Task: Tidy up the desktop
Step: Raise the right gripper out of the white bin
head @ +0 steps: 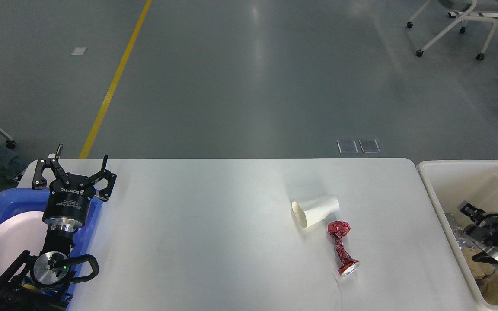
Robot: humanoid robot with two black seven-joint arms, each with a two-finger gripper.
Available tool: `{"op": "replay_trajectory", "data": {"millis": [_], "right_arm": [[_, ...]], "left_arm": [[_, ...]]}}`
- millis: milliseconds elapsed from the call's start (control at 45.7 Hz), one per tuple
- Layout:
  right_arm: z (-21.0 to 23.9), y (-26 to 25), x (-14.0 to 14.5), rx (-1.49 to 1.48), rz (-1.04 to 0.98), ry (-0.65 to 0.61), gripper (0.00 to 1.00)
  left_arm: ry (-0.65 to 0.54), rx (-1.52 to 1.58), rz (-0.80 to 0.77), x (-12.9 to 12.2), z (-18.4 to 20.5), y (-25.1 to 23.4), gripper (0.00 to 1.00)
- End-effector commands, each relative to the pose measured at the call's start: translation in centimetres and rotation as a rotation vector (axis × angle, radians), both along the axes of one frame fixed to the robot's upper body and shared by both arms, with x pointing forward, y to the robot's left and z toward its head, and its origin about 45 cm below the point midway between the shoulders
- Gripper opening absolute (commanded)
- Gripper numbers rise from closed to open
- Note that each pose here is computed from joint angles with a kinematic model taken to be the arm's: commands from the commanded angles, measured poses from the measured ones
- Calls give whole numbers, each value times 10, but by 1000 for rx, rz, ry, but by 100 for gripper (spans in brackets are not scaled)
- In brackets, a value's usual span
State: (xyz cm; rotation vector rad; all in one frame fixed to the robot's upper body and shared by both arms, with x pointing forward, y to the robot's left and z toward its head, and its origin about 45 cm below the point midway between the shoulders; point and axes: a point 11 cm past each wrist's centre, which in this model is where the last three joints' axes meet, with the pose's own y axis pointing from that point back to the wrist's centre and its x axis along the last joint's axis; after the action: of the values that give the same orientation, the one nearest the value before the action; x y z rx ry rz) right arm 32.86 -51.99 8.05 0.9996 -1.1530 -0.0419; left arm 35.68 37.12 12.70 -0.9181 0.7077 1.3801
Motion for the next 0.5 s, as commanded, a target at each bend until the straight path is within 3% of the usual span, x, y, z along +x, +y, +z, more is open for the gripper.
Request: {"op": "replay_trajectory", "data": {"millis": [0,328,482], "right_arm": [[34,13,29,50,86,54,100],[145,91,90,126,382,277,100],[196,149,91,211,516,355,100]], "left_arm": [[0,0,0,0,0,0,96],[0,0,0,0,0,0,96],[0,0,0,0,0,0,96]]}}
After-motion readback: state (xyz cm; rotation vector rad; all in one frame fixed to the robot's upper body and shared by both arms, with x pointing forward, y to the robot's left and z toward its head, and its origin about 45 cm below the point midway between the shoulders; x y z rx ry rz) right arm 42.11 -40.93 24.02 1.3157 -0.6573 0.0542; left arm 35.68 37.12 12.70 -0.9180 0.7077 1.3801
